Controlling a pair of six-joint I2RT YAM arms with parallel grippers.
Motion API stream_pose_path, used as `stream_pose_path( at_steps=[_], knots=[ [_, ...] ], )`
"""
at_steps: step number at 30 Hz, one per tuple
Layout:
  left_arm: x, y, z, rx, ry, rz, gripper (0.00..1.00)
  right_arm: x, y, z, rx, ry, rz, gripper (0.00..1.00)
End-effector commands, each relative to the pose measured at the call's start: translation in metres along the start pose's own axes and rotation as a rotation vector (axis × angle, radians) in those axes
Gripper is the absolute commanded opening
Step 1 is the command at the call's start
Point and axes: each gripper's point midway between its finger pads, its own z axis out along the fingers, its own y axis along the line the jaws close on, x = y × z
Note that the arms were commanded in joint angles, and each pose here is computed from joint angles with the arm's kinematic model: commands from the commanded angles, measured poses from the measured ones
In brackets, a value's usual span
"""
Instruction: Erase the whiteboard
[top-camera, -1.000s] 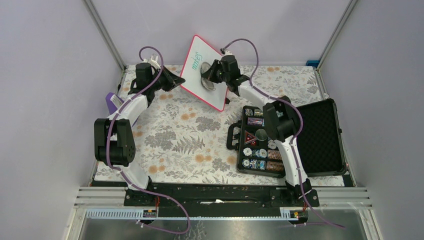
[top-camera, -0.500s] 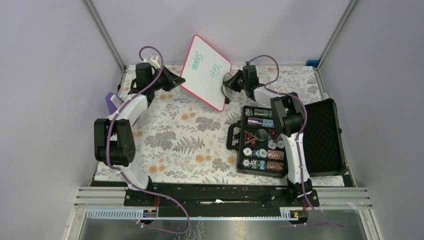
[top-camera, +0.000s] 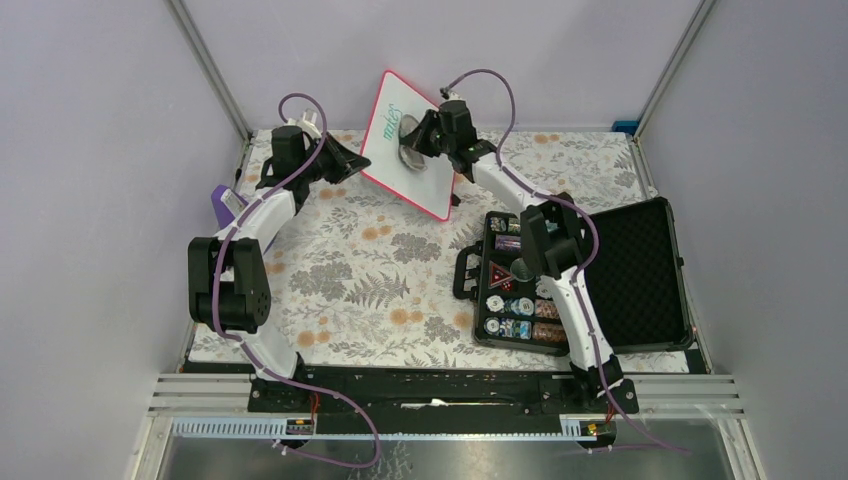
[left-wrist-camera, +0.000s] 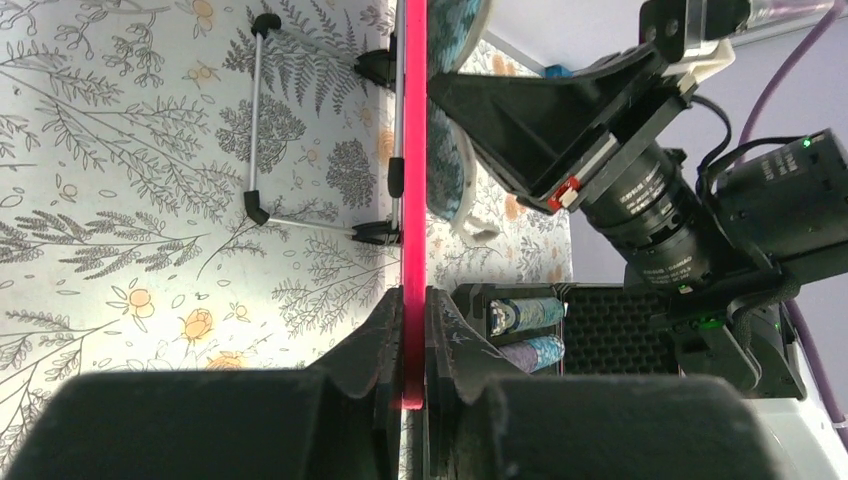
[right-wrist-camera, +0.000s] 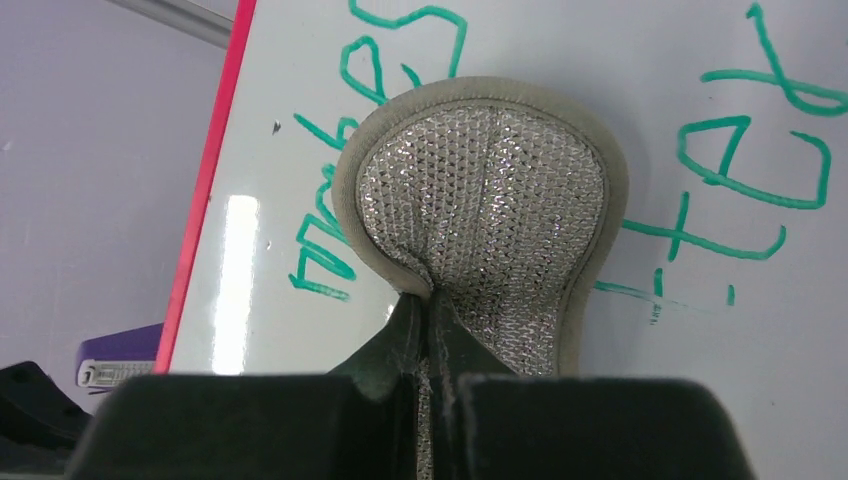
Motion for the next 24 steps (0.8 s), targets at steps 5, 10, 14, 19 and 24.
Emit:
stream_pose_path(
  at_steps=[5, 10, 14, 19, 24],
  knots=[
    [0.017, -0.028, 0.0, 0.054, 0.074, 0.04, 0.0, 0.04, -0.117, 0.013, 0.158, 0.105, 0.201, 0.0],
    [0.016, -0.027, 0.0, 0.054, 0.075, 0.033, 0.0, 0.044, -0.184, -0.016, 0.209, 0.083, 0.382, 0.0],
    [0.016, -0.028, -0.001, 0.059, 0.076, 0.036, 0.0, 0.041, -0.175, -0.008, 0.186, 0.116, 0.332, 0.0],
    [0.016, -0.028, -0.001, 0.059, 0.078, 0.038, 0.0, 0.026, -0.115, -0.003, 0.099, 0.096, 0.17, 0.0],
    [0.014, -0.024, -0.001, 0.046, 0.089, 0.031, 0.0, 0.002, -0.034, -0.017, 0.007, 0.009, -0.032, 0.0]
  ],
)
